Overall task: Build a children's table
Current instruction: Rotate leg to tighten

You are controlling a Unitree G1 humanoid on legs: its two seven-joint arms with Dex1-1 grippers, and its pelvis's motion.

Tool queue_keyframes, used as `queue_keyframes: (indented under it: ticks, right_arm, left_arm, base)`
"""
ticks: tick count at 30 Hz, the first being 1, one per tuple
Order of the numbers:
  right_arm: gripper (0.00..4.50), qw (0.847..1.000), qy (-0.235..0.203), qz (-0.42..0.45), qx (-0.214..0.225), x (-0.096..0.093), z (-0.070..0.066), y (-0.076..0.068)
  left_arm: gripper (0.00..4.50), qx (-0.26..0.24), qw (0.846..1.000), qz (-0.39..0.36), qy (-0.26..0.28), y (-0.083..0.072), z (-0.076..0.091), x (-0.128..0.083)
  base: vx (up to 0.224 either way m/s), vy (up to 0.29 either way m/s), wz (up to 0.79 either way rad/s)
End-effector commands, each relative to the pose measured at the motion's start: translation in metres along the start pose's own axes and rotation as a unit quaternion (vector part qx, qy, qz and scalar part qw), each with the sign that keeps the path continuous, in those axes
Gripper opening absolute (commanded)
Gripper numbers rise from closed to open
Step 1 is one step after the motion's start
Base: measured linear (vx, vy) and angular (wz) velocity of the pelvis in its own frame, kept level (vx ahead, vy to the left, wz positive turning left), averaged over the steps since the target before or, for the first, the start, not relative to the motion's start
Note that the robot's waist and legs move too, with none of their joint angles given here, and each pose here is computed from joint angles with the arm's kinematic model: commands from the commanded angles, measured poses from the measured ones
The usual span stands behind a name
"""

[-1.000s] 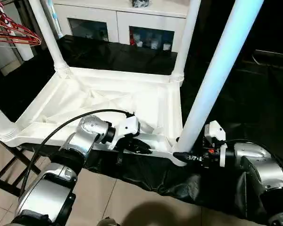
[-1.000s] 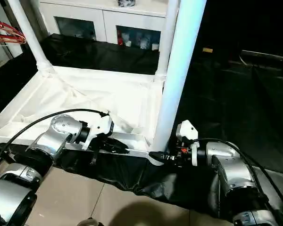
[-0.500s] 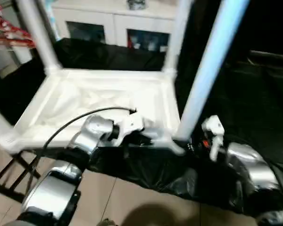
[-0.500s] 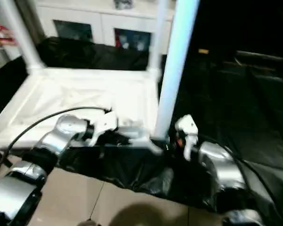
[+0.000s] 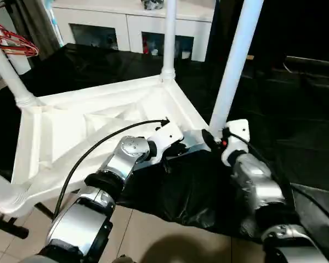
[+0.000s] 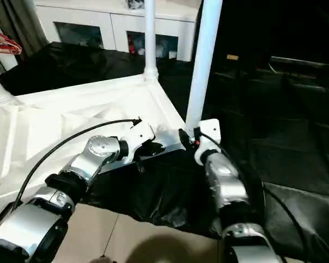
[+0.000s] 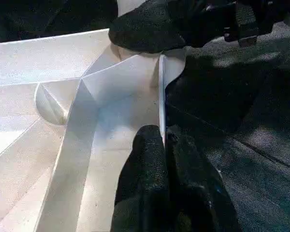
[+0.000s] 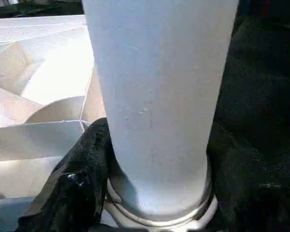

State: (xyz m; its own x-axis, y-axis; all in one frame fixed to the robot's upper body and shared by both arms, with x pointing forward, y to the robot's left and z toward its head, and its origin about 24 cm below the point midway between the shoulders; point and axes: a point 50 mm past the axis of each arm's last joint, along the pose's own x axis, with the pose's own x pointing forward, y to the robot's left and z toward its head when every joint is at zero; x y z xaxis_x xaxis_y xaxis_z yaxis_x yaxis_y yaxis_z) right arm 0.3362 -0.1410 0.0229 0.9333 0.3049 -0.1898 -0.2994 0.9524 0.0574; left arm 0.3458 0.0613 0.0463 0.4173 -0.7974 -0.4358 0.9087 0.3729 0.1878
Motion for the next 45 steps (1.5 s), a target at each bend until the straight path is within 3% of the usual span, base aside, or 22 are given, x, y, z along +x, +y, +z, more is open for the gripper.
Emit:
queue_keyframes:
  ticks: [1,3,7,13,19,23,24,30,40,45]
  right_arm:
    - [3.3,0.997,0.04,0.064,0.009,0.005,-0.017,0.031]
    - [3.58,0.997,0.039,0.064,0.009,0.005,-0.016,0.03]
    - [3.58,0.996,0.036,0.072,-0.027,0.001,-0.015,0.019]
    - [3.58,0.983,0.024,0.169,-0.073,-0.014,-0.009,0.007]
    - [3.58,0.951,0.011,0.297,-0.09,-0.036,0.0,-0.003]
    - [3.34,0.932,0.002,0.353,-0.084,-0.045,0.006,-0.004]
    - [3.21,0.919,0.006,0.385,-0.087,-0.05,0.008,-0.003]
    - [2.67,0.89,0.042,0.442,-0.099,-0.059,0.004,-0.001]
    - [2.04,0.864,0.077,0.49,-0.089,-0.069,0.0,0.001]
    - [2.0,0.863,0.08,0.492,-0.078,-0.071,-0.002,0.004]
  left_arm:
    - [0.0,0.039,0.995,-0.042,-0.084,-0.016,0.04,0.017]
    - [0.0,0.041,0.995,-0.044,-0.084,-0.016,0.039,0.016]
    - [0.0,0.048,0.992,-0.079,-0.087,-0.016,0.034,0.008]
    - [0.0,0.06,0.988,-0.114,-0.08,-0.011,0.026,-0.006]
    - [0.0,0.07,0.984,-0.153,-0.062,-0.006,0.019,-0.02]
    - [0.0,0.072,0.981,-0.175,-0.052,-0.003,0.015,-0.027]
    - [0.0,0.074,0.979,-0.183,-0.042,-0.001,0.012,-0.031]
    - [0.0,0.075,0.978,-0.192,-0.031,0.002,0.008,-0.037]
    - [0.0,0.071,0.974,-0.213,-0.02,0.002,0.004,-0.042]
    - [0.0,0.07,0.975,-0.209,-0.022,0.001,0.004,-0.04]
  base:
    - [0.0,0.0,0.0]
    - [0.0,0.0,0.0]
    - [0.0,0.0,0.0]
    - [0.0,0.0,0.0]
    - [0.0,0.0,0.0]
    - [0.0,0.0,0.0]
    - [0.0,0.0,0.0]
    - [0.0,0.0,0.0]
    - [0.0,0.0,0.0]
    - [0.0,0.0,0.0]
